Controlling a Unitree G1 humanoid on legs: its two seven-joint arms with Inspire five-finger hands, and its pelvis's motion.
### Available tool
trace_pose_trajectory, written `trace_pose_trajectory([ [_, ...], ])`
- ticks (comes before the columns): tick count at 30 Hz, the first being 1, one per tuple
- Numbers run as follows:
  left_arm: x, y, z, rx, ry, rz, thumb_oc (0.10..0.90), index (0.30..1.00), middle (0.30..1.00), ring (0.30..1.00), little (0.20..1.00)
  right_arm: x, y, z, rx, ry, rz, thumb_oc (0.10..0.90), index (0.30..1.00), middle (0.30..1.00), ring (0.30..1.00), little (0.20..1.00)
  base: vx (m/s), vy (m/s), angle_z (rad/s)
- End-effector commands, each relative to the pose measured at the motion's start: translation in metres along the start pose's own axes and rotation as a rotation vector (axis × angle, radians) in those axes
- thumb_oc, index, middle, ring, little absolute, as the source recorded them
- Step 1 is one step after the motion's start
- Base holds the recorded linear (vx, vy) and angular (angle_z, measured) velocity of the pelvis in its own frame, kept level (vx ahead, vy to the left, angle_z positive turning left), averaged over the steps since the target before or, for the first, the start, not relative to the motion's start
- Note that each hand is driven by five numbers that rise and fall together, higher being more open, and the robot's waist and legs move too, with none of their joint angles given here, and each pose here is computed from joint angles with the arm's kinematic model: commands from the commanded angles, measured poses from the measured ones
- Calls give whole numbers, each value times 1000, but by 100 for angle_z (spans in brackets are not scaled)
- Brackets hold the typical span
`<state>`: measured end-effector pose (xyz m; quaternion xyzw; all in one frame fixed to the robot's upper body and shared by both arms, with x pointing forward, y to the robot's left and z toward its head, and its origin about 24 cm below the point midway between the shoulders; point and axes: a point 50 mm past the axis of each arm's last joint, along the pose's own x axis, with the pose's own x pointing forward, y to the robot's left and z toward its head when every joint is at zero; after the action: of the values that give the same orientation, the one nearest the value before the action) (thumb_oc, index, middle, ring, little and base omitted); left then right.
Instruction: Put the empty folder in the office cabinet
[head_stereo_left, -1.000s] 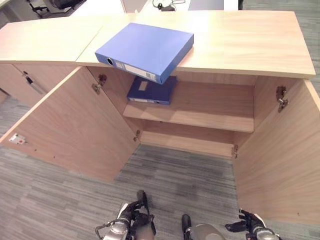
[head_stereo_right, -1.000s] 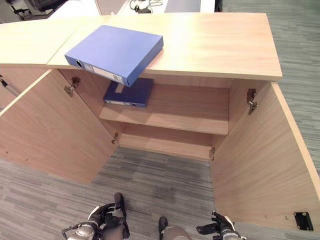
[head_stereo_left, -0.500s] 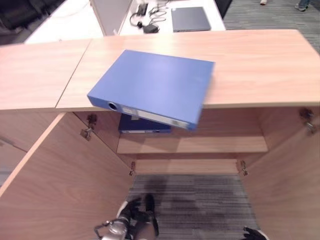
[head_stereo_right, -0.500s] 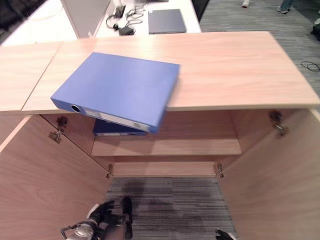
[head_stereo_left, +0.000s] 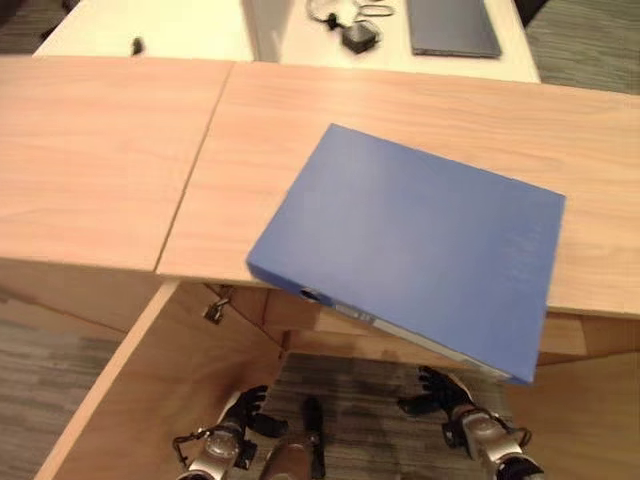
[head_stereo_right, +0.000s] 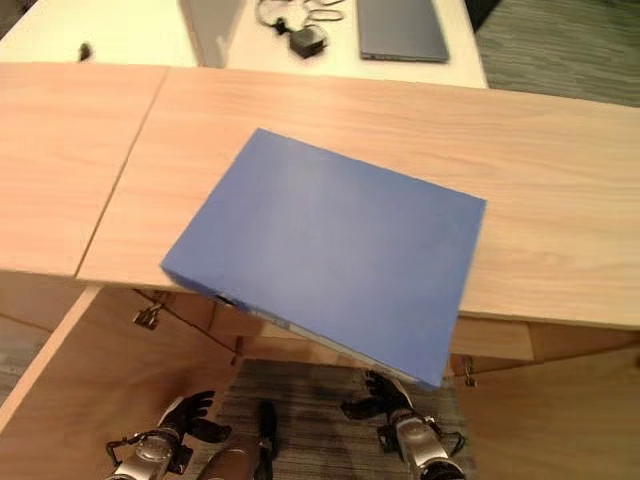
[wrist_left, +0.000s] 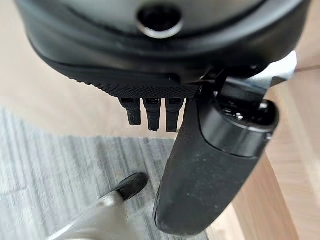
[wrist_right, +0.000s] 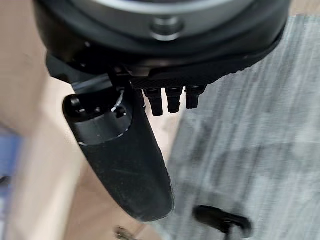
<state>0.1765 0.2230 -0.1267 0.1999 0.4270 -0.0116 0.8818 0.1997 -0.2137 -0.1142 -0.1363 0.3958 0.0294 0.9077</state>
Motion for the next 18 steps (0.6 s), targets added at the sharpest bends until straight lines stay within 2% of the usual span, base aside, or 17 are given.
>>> trace_pose_trajectory([
  [1, 2, 24, 11, -43, -53, 93, 800, 900, 900, 900, 900, -4, -21, -1, -61, -15, -67, 800, 900, 900, 900, 900, 280, -90, -31],
  [4, 3, 23, 12, -34, -54, 88, 800, 900, 900, 900, 900, -4, -24, 0, -39, -11, -84, 800, 900, 900, 900, 900, 233, -112, 0],
  [6, 3, 20, 10, 3, -49, 76, 800, 900, 900, 900, 900, -9, -30, -17, 7, 38, -102, 800, 900, 900, 900, 900, 231, -149, 65],
  [18, -6, 3, -26, -30, 61, 40, 800, 900, 900, 900, 900, -19, -40, -39, -49, 109, -113, 800, 900, 900, 900, 900, 76, -170, 19],
])
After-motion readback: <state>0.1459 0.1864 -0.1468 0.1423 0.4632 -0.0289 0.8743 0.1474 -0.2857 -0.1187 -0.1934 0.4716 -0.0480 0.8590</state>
